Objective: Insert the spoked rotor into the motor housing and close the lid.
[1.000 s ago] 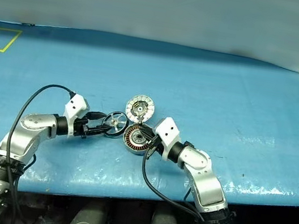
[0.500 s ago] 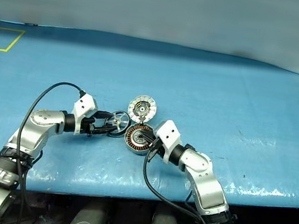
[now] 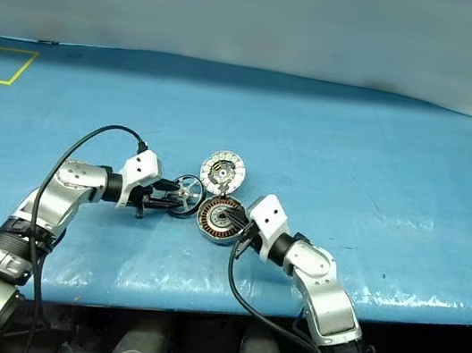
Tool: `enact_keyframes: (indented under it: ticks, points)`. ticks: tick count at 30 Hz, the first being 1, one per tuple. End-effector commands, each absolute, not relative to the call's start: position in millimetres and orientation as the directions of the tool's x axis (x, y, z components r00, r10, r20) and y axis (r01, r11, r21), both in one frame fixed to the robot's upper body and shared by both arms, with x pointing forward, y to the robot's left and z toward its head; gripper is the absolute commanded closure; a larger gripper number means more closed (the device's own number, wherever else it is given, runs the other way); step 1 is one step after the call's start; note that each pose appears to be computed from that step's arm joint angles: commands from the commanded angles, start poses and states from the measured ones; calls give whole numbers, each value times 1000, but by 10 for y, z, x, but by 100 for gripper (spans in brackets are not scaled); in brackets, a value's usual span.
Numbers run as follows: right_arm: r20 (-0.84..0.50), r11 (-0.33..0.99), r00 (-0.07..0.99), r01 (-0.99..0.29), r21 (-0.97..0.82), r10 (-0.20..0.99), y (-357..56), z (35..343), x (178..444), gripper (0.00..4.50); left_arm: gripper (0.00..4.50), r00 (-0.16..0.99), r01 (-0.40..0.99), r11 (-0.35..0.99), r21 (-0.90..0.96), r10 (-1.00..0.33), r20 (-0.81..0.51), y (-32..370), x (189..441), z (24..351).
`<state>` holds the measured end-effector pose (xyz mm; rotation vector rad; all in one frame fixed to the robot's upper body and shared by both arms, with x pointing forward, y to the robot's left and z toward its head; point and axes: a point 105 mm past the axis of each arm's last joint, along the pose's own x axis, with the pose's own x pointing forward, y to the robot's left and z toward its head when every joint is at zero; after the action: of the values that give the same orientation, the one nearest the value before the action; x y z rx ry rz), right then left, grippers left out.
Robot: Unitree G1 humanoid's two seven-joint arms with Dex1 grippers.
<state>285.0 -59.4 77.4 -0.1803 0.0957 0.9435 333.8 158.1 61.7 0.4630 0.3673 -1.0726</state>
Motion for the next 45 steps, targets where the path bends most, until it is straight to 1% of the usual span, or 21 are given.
enact_keyframes:
  ticks: [1, 7, 11, 20, 26, 28, 31, 37, 42, 45]
  points:
    - [-125, 612, 626, -779, -135, 770, -724, 856, 2897, 450, 300, 431, 894, 420, 157, -708, -560, 1747, 3229, 438]
    - [-82, 637, 642, -767, -80, 763, -858, 842, 2935, 450, 300, 455, 883, 438, 170, -709, -538, 1895, 3144, 521]
    - [-65, 671, 673, -739, -51, 737, -970, 806, 2990, 450, 300, 461, 883, 435, 177, -733, -501, 1917, 3095, 632]
    - [-102, 680, 680, -732, -45, 726, -1135, 706, 2998, 450, 300, 411, 910, 353, 216, -830, -378, 1667, 3154, 1040]
    - [-68, 626, 626, -780, -30, 777, -1079, 728, 2853, 450, 300, 264, 956, 196, 219, -901, -346, 1337, 3167, 1242]
    - [-65, 614, 614, -789, -19, 787, -1075, 724, 2821, 450, 300, 206, 968, 137, 210, -913, -354, 1229, 3177, 1280]
    - [-65, 611, 611, -791, -16, 789, -1085, 719, 2796, 450, 300, 127, 979, 50, 197, -908, -399, 1098, 3196, 1270]
    - [-63, 642, 641, -767, -16, 765, -1156, 723, 2767, 450, 300, 5, 979, -93, 182, -880, -476, 916, 3237, 1266]
    - [-59, 664, 663, -748, -18, 746, -1183, 729, 2748, 450, 300, -52, 972, -166, 164, -840, -540, 878, 3269, 1213]
    - [-68, 692, 692, -721, -27, 718, -1219, 713, 2763, 450, 300, -62, 968, -191, 165, -813, -579, 880, 3293, 1171]
